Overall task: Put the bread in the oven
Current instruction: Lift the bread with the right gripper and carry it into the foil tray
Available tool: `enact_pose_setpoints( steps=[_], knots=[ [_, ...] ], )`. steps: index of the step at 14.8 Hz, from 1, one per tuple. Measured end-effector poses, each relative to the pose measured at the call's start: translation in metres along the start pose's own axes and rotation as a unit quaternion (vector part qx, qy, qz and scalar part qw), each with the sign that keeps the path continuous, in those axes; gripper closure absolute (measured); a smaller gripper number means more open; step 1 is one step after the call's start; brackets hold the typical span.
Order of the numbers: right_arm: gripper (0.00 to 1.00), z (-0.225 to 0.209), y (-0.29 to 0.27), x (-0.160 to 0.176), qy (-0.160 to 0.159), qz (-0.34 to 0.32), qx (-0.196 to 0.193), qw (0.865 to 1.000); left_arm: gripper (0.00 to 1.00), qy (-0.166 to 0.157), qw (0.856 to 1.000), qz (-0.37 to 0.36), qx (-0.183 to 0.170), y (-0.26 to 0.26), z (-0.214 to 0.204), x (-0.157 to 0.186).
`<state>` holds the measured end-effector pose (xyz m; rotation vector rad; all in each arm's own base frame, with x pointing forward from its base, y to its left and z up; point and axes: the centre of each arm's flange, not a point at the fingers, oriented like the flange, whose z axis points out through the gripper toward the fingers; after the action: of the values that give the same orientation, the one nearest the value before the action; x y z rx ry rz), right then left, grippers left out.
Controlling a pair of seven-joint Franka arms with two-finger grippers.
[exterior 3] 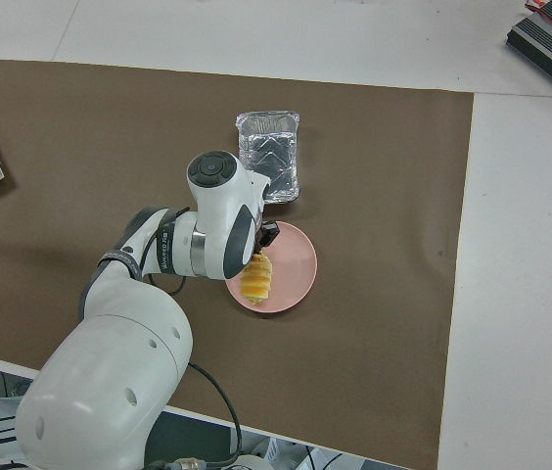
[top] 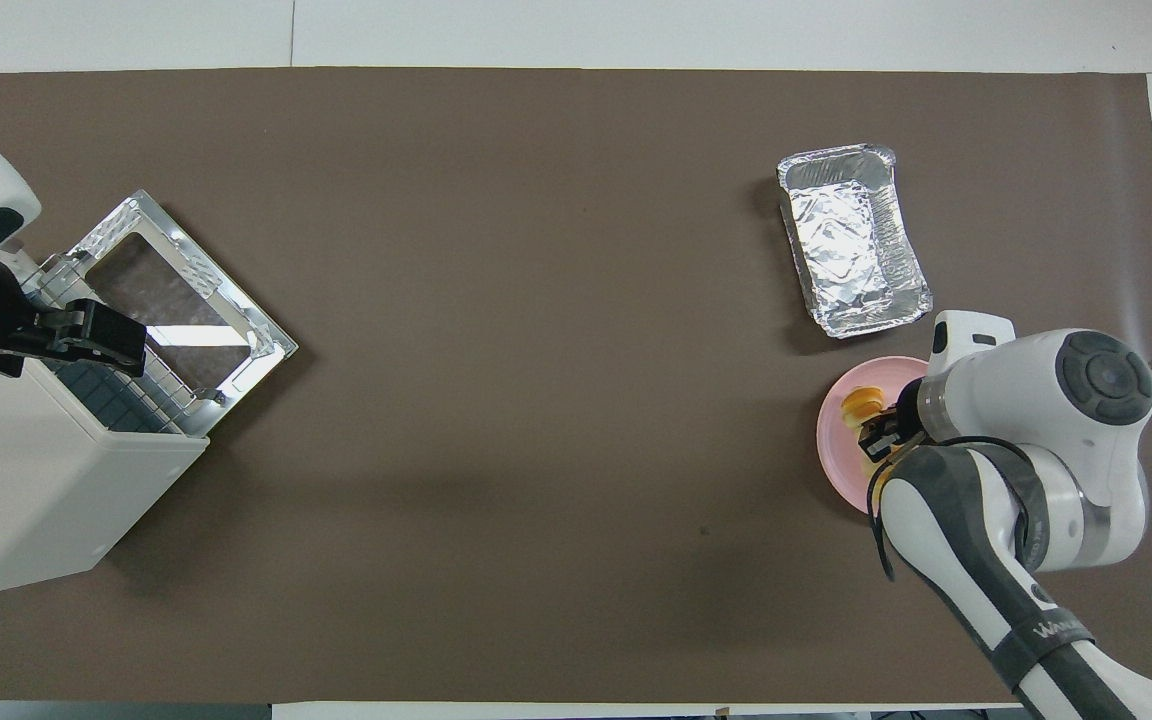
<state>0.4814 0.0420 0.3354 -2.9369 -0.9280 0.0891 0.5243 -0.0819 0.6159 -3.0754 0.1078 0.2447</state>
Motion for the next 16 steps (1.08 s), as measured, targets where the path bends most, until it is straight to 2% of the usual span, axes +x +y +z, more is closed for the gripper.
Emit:
enact_pose_setpoints(
  steps=[3, 7, 12, 16],
  knots=[
    [0.89, -0.065, 0.013, 0.024, -0.010, 0.022, 0.010, 1.000, 0.00, 0.000, 1.000, 0.000, 0.000, 0.000, 0.000, 0.000],
    [0.89, -0.122, 0.030, 0.063, 0.016, 0.060, -0.003, 0.998, 0.00, 0.000, 1.000, 0.000, 0.000, 0.000, 0.000, 0.000],
    [0.89, -0.121, 0.055, 0.108, 0.034, 0.088, -0.012, 0.995, 0.00, 0.000, 1.000, 0.000, 0.000, 0.000, 0.000, 0.000],
    [0.89, -0.104, 0.085, 0.147, 0.038, 0.108, -0.014, 0.993, 0.00, 0.000, 1.000, 0.000, 0.000, 0.000, 0.000, 0.000]
  ],
)
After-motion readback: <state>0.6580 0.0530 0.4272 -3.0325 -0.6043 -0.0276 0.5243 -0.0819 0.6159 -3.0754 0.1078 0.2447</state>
